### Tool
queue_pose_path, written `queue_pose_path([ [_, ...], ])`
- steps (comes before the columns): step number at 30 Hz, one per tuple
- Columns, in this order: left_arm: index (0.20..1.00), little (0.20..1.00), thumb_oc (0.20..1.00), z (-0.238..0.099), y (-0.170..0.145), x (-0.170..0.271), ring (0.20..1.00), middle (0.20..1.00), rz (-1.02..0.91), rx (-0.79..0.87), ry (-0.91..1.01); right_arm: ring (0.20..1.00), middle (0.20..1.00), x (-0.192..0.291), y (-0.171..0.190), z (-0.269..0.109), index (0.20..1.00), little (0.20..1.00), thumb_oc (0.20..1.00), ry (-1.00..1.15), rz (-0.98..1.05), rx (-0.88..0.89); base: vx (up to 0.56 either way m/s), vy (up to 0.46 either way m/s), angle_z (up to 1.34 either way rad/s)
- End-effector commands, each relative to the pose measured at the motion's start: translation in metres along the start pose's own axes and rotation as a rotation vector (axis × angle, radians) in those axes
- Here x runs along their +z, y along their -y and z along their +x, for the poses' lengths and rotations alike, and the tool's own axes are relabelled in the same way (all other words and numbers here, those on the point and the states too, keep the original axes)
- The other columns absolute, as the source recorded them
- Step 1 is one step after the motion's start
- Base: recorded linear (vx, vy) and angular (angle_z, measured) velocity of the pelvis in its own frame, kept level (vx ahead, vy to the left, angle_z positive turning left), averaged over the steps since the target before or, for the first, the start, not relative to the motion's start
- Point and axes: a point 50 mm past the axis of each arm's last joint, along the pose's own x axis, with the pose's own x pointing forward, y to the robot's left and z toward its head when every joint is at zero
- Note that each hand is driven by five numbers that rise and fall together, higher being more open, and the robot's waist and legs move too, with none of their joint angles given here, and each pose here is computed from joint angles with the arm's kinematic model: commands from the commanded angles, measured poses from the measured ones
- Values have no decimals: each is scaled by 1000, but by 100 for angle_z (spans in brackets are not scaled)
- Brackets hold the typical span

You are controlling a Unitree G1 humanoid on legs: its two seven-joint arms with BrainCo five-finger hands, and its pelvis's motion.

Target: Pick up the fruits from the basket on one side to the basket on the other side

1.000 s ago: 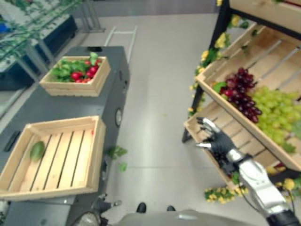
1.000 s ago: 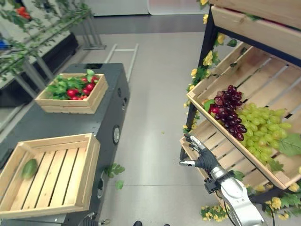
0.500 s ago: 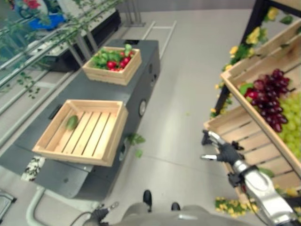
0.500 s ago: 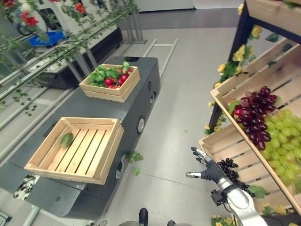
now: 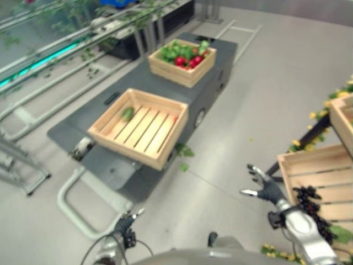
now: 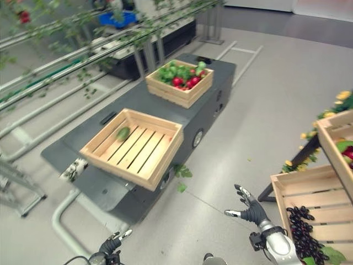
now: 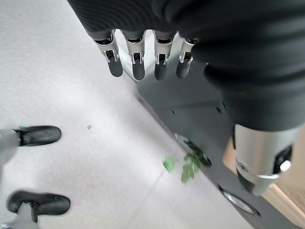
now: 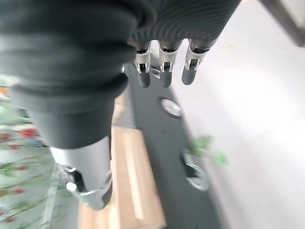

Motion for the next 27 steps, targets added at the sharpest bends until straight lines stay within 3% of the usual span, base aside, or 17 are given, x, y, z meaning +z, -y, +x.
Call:
queue_pose_path([
  [1,1000,1000,1000,1,-9,16,1000,1000,-12,12,73,1000,1000,-1,-14,13,1000,1000,1000,-14,-16,-2,-103,70,14],
  [8,1000,1000,1000,5,-4,26,1000,1000,68,3,76,1000,1000,-70,-28,5,1000,1000,1000,-372,-6,-21,-190,42,41],
  [9,1000,1000,1000,4,-6,12,1000,1000,76,16,10,1000,1000,-99,-34,-8,1000,1000,1000,-534,-18,-16,-120,-30,28],
  [13,1000,1000,1000,2,-9,-8,1000,1000,47,31,-86,1000,1000,-137,-40,-39,1000,1000,1000,-792,22,-55,-70,-56,-10],
  [21,1000,1000,1000,-4,-12,-32,1000,1000,29,29,-190,1000,1000,-151,-40,-57,1000,1000,1000,-900,-43,-5,45,-90,-10],
  [27,1000,1000,1000,-6,-7,-40,1000,1000,57,8,-233,1000,1000,-141,-36,-42,1000,1000,1000,-860,-41,-23,21,-71,5],
])
